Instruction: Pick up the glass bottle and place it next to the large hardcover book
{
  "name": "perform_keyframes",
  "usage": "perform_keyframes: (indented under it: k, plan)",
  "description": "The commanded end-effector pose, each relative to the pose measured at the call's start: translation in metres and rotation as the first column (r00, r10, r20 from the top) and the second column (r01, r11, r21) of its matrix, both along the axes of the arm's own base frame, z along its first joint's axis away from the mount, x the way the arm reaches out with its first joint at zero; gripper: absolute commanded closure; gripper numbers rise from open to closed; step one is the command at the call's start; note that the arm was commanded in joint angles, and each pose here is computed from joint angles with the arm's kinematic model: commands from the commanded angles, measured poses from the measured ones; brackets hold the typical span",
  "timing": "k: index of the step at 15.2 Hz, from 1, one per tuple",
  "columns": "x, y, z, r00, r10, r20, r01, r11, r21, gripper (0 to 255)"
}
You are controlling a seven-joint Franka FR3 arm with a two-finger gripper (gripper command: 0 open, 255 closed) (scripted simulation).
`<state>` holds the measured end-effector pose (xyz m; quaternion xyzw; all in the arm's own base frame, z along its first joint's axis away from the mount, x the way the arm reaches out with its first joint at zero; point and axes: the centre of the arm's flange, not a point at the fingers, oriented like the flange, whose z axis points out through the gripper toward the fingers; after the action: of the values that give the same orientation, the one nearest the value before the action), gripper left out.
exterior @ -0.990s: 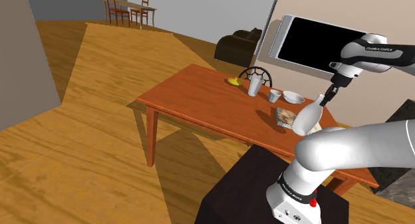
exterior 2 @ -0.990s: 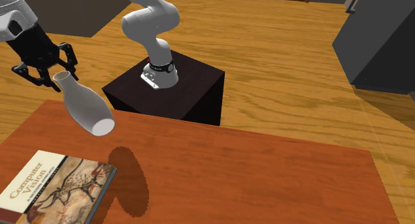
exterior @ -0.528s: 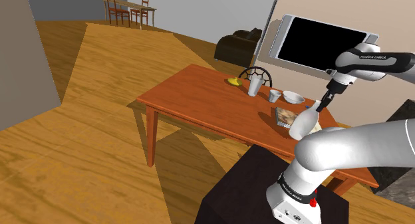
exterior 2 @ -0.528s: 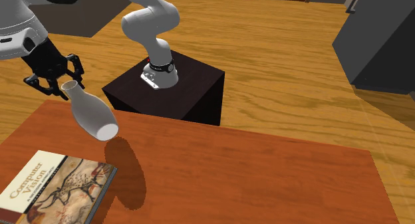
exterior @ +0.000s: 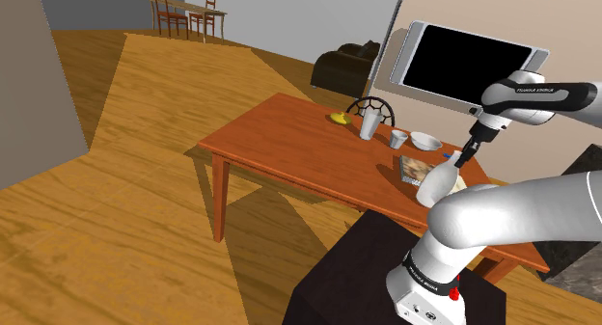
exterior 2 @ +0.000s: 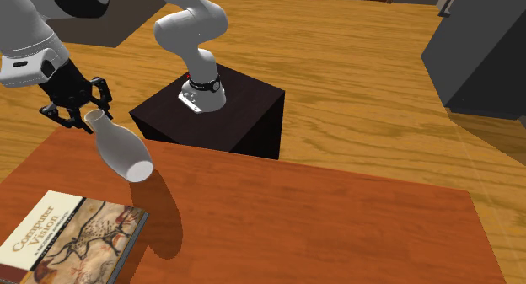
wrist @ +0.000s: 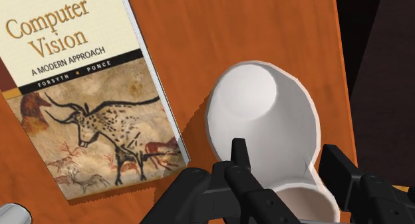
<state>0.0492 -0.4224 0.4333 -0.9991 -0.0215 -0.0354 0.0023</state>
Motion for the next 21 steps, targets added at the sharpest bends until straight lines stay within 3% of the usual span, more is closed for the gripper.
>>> perform_keyframes:
  k: [1,3,4,9,13,21]
  plan:
    - [0.000,0.000,0.000,1.000,0.000,0.000,0.000,1.000,0.000,255]
    - [0.000,0.000,0.000,1.000,0.000,0.000,0.000,1.000,0.000,255]
    - [0.000,0.000,0.000,1.000,0.000,0.000,0.000,1.000,0.000,0]
    - [0.000,0.000,0.000,1.000,0.000,0.000,0.000,1.000,0.000,0]
    - [-0.003,0.000,0.050,1.000,0.000,0.000,0.000,1.000,0.000,0]
    - [-0.004,0.000,0.050,1.000,0.000,0.000,0.000,1.000,-0.001,0]
